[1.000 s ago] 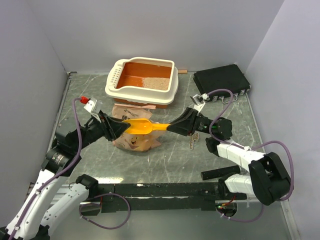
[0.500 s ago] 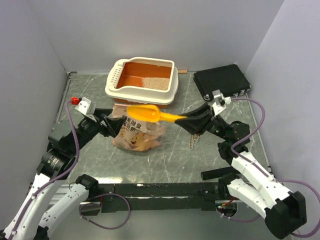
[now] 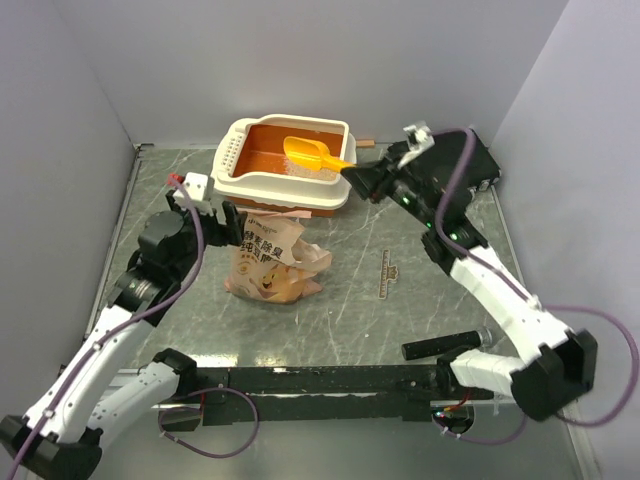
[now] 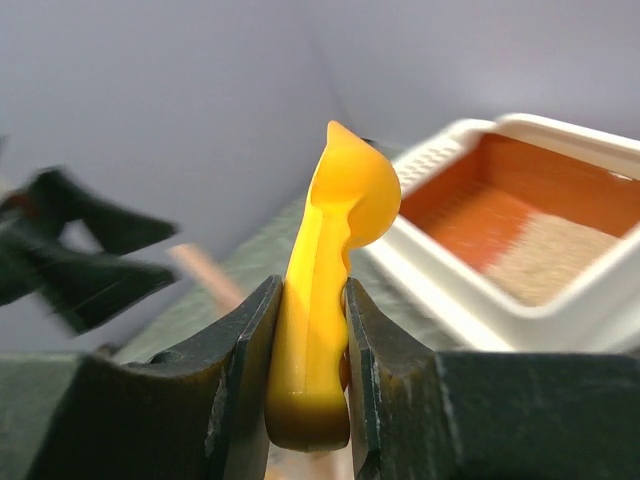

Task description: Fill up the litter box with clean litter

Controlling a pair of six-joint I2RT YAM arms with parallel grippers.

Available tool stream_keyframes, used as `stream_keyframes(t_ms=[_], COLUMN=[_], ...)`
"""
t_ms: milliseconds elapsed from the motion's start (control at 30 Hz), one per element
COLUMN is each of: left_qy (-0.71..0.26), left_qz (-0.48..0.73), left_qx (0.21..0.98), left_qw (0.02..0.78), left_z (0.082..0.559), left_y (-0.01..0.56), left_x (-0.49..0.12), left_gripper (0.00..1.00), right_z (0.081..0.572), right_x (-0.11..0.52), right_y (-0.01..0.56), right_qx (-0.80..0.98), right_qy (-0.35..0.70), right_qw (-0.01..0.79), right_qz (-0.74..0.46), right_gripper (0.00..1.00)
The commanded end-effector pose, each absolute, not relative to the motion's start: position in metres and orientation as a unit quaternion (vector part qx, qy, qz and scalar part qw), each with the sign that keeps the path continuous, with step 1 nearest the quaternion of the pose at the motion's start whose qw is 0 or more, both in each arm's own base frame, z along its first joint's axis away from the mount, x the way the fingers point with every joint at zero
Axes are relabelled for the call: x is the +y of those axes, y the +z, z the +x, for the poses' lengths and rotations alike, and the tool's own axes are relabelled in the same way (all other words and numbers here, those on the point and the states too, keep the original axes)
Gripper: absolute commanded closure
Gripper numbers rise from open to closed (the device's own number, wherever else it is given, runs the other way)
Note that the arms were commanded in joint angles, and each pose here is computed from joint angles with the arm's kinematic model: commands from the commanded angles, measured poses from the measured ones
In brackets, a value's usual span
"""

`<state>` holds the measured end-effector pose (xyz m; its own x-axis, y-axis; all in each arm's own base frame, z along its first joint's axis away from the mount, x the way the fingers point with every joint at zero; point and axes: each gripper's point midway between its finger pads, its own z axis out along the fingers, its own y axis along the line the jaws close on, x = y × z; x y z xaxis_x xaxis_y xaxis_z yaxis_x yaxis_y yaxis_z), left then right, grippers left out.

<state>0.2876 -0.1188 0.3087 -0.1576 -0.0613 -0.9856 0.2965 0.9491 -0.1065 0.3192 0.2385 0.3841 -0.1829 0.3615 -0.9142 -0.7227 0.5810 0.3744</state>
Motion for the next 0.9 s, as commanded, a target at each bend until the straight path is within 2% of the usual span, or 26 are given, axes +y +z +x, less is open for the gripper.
stream_keyframes(t_ms=[0, 133, 400, 867], left_qy=[-0.117, -0.126, -0.132, -0.146], left_qz=[0.060, 0.068, 0.075, 0.083], left_qx=[0.724, 0.719, 0.723, 0.722], left_qw=[0.677, 0.680, 0.674, 0.672], left_z=[0.302, 0.301, 0.294, 0.288], left_y=[0.346, 0.342, 0.324, 0.318], left_x=[-0.112, -0.115, -0.116, -0.119], left_gripper=[0.13, 0.13, 0.12, 0.12], right_z=[0.378, 0.426, 0.475, 0.444], right_x=[0.229, 0.234, 0.244, 0.225], right_y=[0.365, 0.336, 0.289, 0.234], right_qx=[0.677, 0.708, 0.770, 0.833], right_qy=[0.335, 0.291, 0.233, 0.154], right_qw=[0.643, 0.634, 0.581, 0.514], right_qz=[-0.127, -0.112, -0.123, -0.135], right_gripper=[1.00, 1.00, 1.00, 1.00])
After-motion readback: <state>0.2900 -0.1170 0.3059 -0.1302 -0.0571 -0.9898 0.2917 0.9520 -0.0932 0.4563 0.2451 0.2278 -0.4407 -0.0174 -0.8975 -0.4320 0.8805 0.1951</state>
